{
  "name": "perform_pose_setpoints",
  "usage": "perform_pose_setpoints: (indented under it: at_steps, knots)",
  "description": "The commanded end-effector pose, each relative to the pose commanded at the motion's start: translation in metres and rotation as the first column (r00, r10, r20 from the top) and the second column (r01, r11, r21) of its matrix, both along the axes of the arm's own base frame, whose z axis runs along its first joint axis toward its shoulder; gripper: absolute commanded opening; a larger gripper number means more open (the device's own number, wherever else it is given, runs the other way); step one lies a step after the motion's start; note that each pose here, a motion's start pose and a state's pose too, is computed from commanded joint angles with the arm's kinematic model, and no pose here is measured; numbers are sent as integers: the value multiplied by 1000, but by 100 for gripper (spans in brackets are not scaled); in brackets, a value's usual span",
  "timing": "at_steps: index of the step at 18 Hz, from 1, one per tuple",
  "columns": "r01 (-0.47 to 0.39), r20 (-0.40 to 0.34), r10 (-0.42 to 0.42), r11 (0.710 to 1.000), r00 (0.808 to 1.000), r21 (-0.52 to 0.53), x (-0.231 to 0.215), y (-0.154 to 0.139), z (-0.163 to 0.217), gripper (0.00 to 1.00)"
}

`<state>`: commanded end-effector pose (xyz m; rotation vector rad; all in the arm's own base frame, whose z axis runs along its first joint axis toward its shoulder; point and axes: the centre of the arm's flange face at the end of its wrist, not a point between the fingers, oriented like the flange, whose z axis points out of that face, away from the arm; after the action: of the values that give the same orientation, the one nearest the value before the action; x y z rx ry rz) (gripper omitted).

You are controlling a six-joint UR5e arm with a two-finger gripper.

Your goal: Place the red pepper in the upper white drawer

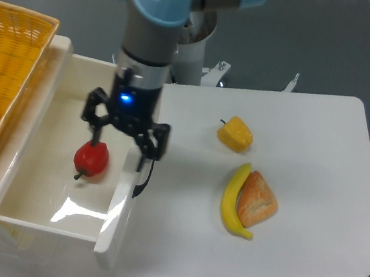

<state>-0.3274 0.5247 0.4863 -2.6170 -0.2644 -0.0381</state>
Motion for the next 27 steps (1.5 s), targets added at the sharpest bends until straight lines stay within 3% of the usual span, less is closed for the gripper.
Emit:
perform_pose_setpoints:
  at_steps: [4,10,15,19,27]
  knots:
    - [-62,12,62,998,998,-24,-50,-23,-20,100]
    - [-9,10,10,996,1000,-90,-106,-51,-74,100]
    - [-43,-40,34,967,999,-250,-126,-62,-111,100]
    - [57,-58,-81,941,995,-334,-142,-66,-144,100]
    - [204,-49,-246,885,968,-418,-191,-111,-182,100]
